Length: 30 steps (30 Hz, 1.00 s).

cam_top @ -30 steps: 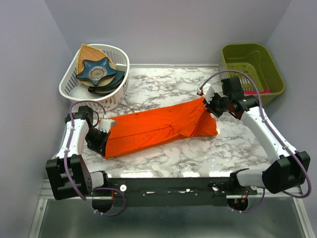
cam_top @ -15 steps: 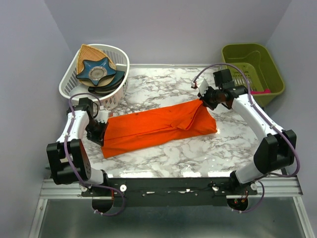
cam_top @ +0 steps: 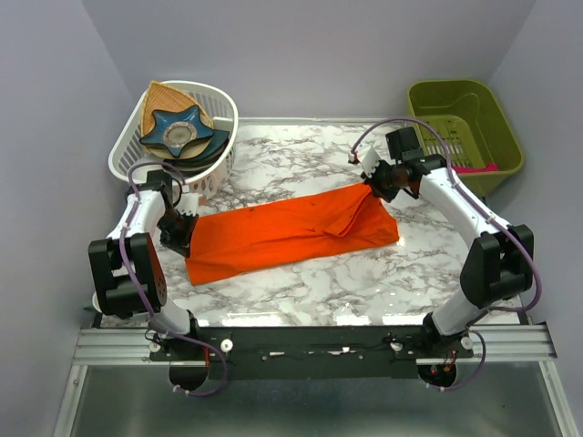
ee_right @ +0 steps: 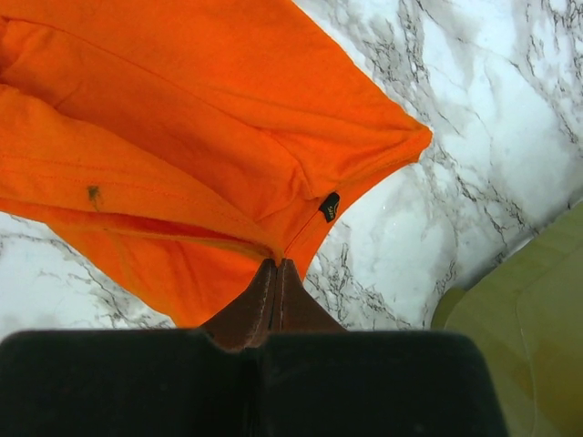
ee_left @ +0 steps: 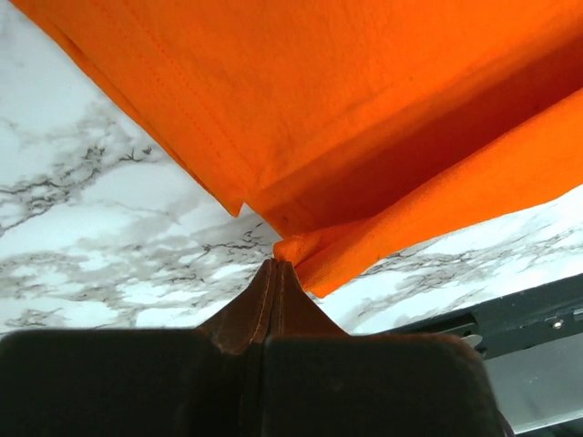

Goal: Roll the t-shirts
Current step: Fold the T-shirt at the center of the board.

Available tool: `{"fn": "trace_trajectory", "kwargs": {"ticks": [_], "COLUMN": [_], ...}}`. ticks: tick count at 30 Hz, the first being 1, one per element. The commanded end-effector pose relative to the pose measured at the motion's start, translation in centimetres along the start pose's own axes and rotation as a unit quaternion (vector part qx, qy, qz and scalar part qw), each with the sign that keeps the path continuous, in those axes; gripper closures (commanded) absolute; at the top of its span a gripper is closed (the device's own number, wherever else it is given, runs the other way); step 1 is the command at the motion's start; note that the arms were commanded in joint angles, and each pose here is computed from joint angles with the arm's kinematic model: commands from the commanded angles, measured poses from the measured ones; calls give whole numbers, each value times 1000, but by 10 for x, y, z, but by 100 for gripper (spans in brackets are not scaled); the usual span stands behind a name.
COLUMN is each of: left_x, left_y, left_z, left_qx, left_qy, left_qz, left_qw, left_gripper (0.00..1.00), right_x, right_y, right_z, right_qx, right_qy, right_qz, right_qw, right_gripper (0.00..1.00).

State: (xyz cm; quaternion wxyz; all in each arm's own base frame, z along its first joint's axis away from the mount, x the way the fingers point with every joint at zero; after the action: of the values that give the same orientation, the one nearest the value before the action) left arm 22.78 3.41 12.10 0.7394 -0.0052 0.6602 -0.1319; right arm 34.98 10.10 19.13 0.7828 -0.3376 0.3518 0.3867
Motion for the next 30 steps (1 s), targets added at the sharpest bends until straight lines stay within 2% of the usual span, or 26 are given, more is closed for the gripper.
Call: {"fn": "trace_trajectory", "kwargs": {"ticks": [1,30], "left_x": [2,15], "left_y": [9,28], "left_z": [12,58], "left_qx": [-8,-20], "left_qy": [-5,-31], "left_qz": [14,37], "left_qw": [1000,999], "left_gripper": [100,98], "right_x": [7,35], "right_y": [-11,-26], "right_z": [3,-3], "right_qx": [1,12], "right_qy": [5,47], "right_qz": [-23,-31], "right_qw": [1000,998], "right_gripper": [100,100]}}
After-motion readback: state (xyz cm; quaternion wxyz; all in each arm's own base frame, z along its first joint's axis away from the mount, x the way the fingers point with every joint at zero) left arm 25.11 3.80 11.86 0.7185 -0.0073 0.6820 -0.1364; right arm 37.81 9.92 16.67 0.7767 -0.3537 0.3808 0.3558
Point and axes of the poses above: each gripper's point midway between its finger pads, its own x axis out along the fingers, its own y axis along the line the jaws close on, z = x × y, the point moved 6 cm from there along -x, back along the fingers, and after that the axes turned 4 degrees about -x, right-handed, at the moved point
